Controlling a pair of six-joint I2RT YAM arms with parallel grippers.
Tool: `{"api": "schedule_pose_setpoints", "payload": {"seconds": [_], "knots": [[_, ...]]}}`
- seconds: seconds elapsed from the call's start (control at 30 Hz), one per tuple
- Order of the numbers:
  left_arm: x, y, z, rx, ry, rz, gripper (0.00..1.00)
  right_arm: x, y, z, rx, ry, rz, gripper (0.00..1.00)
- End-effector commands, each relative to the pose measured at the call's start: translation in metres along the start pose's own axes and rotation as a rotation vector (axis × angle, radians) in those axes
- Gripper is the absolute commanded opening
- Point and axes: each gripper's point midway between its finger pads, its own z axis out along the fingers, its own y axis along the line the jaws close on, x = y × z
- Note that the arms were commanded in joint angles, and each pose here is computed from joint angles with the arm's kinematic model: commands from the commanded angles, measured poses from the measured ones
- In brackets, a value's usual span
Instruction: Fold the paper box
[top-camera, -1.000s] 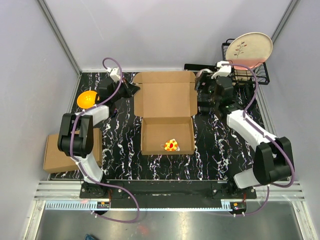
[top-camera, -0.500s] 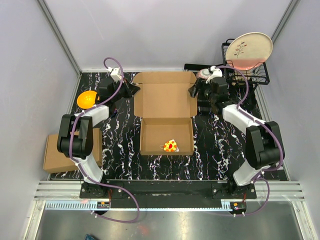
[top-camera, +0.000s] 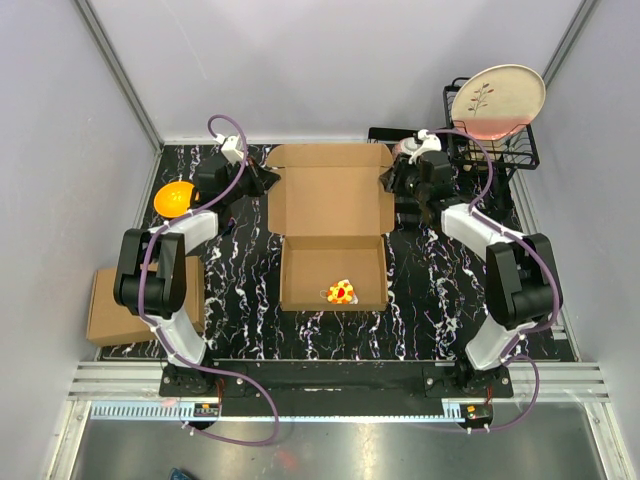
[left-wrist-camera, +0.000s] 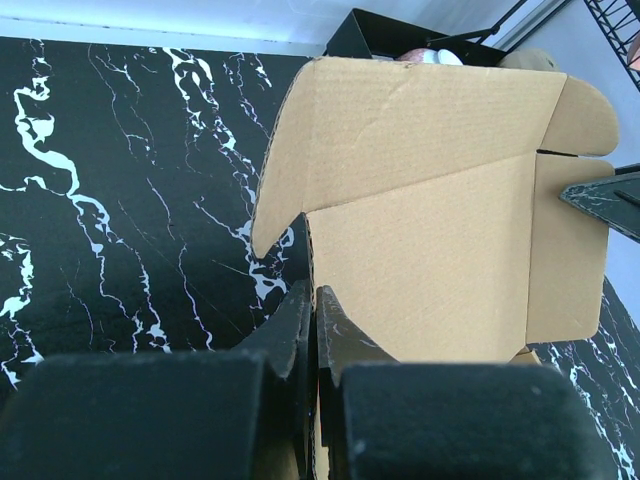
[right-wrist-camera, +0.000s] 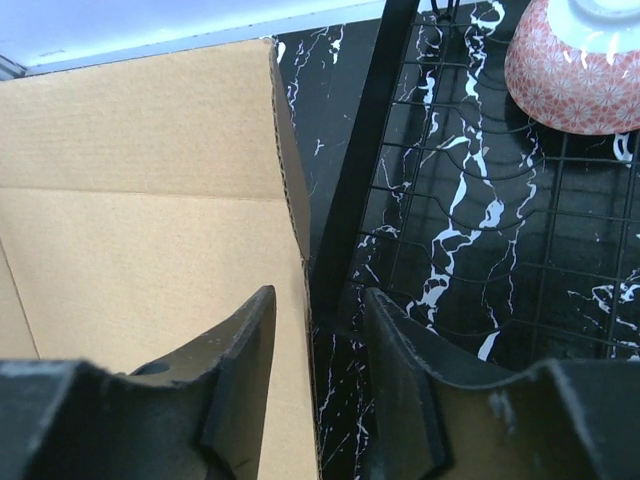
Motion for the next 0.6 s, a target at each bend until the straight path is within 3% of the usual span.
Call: {"api": "schedule_pose_setpoints", "payload": {"seconds": [0.0,0.03,0.2,0.23,0.37,0.53,0.57], "knots": [[-0.026,-0.018,-0.005,0.031,-0.061,0.07,0.0,-0.024,0.013,0.005,-0.039,-0.061,-0.012,0.43],[-0.026,-0.018,-0.005,0.031,-0.061,0.07,0.0,-0.024,0.012,0.005,-0.037,-0.064,-0.011,0.41],[-0.031,-0.024,-0.008,0.038,-0.078,0.076,0.0,-0.026,0.012,0.005,-0.034,-0.081,-0.018,0.04],[-0.033,-0.025,-0.008,0.03,-0.087,0.08,0.0,-0.027,0.011,0.003,-0.031,-0.091,-0.017,0.01],[-0.033,-0.037,-0.017,0.021,-0.155,0.111,0.0,-0.027,0.006,-0.009,-0.006,-0.139,-0.013,0.0],[-0.052,-0.062,-0.035,0.008,-0.341,0.175,0.0,-0.037,0.01,-0.024,0.047,-0.253,-0.054,0.0],[-0.041,-0.06,-0.039,-0.01,-0.35,0.177,0.0,-0.035,0.01,-0.028,0.061,-0.265,-0.08,0.0]]}}
